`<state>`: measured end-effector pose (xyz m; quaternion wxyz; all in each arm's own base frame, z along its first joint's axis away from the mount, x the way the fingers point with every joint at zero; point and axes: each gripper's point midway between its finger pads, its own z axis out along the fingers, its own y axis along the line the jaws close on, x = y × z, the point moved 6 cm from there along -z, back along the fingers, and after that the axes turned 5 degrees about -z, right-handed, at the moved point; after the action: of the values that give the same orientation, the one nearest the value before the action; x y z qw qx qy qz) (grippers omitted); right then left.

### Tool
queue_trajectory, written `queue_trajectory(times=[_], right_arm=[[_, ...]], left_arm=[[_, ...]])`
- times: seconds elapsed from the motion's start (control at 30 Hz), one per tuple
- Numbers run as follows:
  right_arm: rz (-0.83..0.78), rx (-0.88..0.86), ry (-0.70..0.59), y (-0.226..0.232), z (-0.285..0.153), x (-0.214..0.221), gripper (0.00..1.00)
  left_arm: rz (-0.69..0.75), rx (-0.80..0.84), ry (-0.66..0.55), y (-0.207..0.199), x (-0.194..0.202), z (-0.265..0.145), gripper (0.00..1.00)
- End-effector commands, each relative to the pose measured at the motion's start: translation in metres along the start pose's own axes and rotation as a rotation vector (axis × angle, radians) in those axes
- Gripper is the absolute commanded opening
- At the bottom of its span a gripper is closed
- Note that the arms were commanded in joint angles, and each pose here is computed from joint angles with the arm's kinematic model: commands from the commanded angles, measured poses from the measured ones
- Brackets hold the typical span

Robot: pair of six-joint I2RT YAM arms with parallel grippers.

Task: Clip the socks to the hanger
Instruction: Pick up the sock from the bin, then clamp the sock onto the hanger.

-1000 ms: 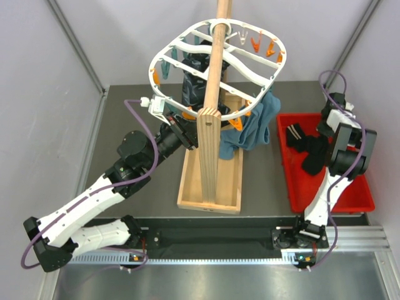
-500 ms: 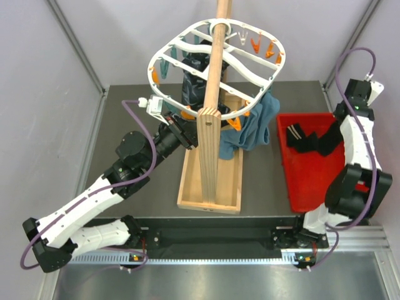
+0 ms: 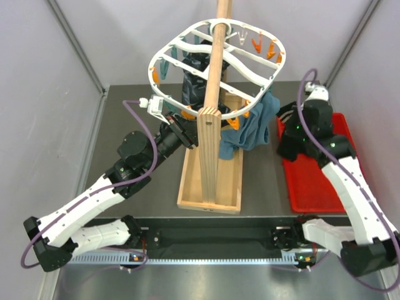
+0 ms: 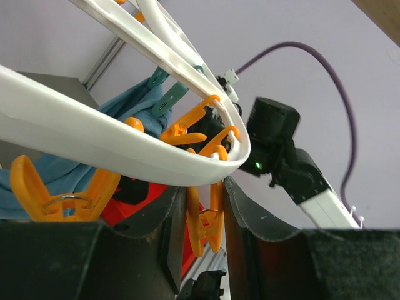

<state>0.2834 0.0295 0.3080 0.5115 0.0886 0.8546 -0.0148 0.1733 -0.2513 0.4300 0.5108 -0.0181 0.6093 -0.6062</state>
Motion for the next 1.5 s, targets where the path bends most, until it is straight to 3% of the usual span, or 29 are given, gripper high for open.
queue_trajectory(times=[0.0, 0.17, 0.27, 0.53, 0.77, 0.93, 1.47], right_arm=[[-0.050, -0.178, -0.019, 0.030, -0.044, 0.018, 0.00], [-0.100, -0.503, 0.061, 0.072, -0.079, 0.071, 0.00], [-0.123, -0.690, 0.039, 0.090, -0.103, 0.090, 0.00], [-0.215, -0.980, 0.000, 0.117, -0.139, 0.121, 0.00], [-0.184, -0.956, -0.076, 0.111, -0.155, 0.090, 0.00], [-0.114, -1.038, -0.130, 0.123, -0.170, 0.067, 0.00], [-0.051, -1.141, -0.138, 0.145, -0.185, 0.040, 0.00]], left_arm=[[-0.009, -0.036, -0.069, 0.007, -0.007, 0.008, 0.00], [-0.005, -0.045, -0.070, 0.008, -0.007, 0.009, 0.00], [0.006, -0.061, -0.074, 0.009, -0.009, 0.009, 0.00], [0.038, -0.066, -0.049, 0.010, -0.006, 0.010, 0.00], [0.032, -0.052, -0.064, 0.009, -0.008, 0.009, 0.00], [-0.006, -0.085, -0.073, 0.016, -0.004, 0.016, 0.00], [-0.020, -0.093, -0.069, 0.029, 0.008, 0.028, 0.00]])
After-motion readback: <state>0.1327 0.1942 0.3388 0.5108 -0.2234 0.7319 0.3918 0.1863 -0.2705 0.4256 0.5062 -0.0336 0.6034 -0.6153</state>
